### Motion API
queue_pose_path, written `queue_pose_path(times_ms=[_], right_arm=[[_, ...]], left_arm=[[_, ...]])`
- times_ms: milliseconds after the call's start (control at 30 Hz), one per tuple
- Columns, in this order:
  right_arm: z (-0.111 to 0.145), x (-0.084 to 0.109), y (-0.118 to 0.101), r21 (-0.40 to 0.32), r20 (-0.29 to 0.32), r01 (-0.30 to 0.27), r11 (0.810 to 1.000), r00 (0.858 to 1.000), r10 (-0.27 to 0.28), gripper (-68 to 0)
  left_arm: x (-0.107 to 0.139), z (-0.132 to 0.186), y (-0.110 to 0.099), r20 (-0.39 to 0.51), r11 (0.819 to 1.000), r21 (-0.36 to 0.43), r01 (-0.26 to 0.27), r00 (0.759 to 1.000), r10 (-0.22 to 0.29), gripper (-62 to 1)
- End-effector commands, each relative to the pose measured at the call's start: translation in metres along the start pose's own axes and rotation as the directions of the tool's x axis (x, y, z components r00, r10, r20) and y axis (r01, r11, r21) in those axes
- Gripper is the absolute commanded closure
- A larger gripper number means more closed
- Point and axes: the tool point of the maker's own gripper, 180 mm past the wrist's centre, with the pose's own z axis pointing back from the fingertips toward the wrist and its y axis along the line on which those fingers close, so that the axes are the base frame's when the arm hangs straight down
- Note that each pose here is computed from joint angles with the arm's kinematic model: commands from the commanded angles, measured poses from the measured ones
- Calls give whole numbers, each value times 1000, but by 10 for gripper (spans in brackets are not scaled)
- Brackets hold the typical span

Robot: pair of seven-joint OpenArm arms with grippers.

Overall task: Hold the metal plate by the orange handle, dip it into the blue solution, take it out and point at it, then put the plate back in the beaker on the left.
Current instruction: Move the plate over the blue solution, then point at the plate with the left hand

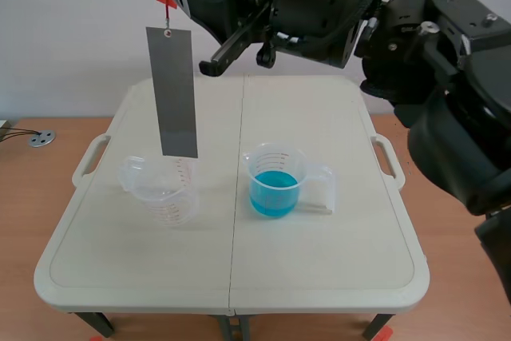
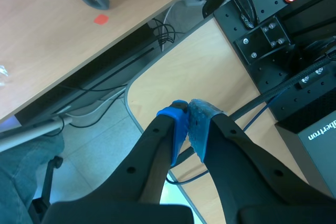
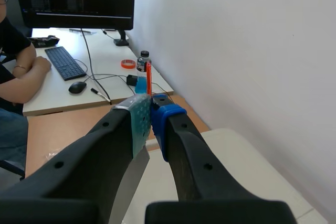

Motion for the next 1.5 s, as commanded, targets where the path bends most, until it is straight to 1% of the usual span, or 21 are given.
queue_pose_path(times_ms=[0, 267, 367, 500, 633, 733, 833, 900, 1000, 1133, 1267, 1367, 1467], right_arm=[[4, 16, -4, -1, 36, -16, 1000, 999, 16, -13], [30, 30, -19, -71, 2, -26, 997, 1000, 26, -13], [41, 35, -26, -103, -7, -29, 994, 1000, 29, -13], [54, 37, -37, -152, -31, -39, 988, 999, 35, -13], [67, 33, -48, -202, -61, -41, 978, 998, 30, -13], [75, 30, -57, -234, -82, -42, 971, 996, 23, -13], [83, 30, -63, -263, -85, -43, 964, 996, 22, -13], [85, 30, -66, -273, -90, -45, 961, 996, 21, -13], [86, 29, -67, -277, -94, -45, 960, 995, 20, -13], [86, 29, -66, -276, -97, -45, 960, 995, 19, -13], [87, 27, -67, -276, -106, -45, 960, 994, 16, -13], [87, 27, -67, -276, -107, -45, 960, 994, 16, -13], [86, 27, -66, -275, -107, -45, 960, 994, 15, -13]], left_arm=[[6, 0, 0, 18, 1000, 4, 1, 1000, -1, -12], [7, 0, 0, 23, 1000, 2, 8, 1000, -8, -12], [11, -3, 4, 31, 999, 9, 40, 999, -40, -12], [21, -8, 12, 58, 998, 19, 65, 996, -66, -12], [40, -16, 27, 103, 992, 38, 117, 987, -120, -12], [57, -22, 41, 137, 984, 53, 169, 975, -175, -12], [74, -25, 53, 170, 975, 68, 213, 960, -221, -12], [90, -28, 63, 202, 969, 85, 234, 948, -246, -12], [118, -30, 79, 258, 958, 118, 263, 923, -286, -12], [156, -32, 89, 334, 941, 109, 320, 880, -338, -12], [192, -34, 91, 403, 918, 111, 381, 827, -392, -12], [217, -35, 91, 455, 906, 125, 404, 788, -414, -12], [236, -39, 82, 503, 894, 104, 435, 753, -425, -12]])
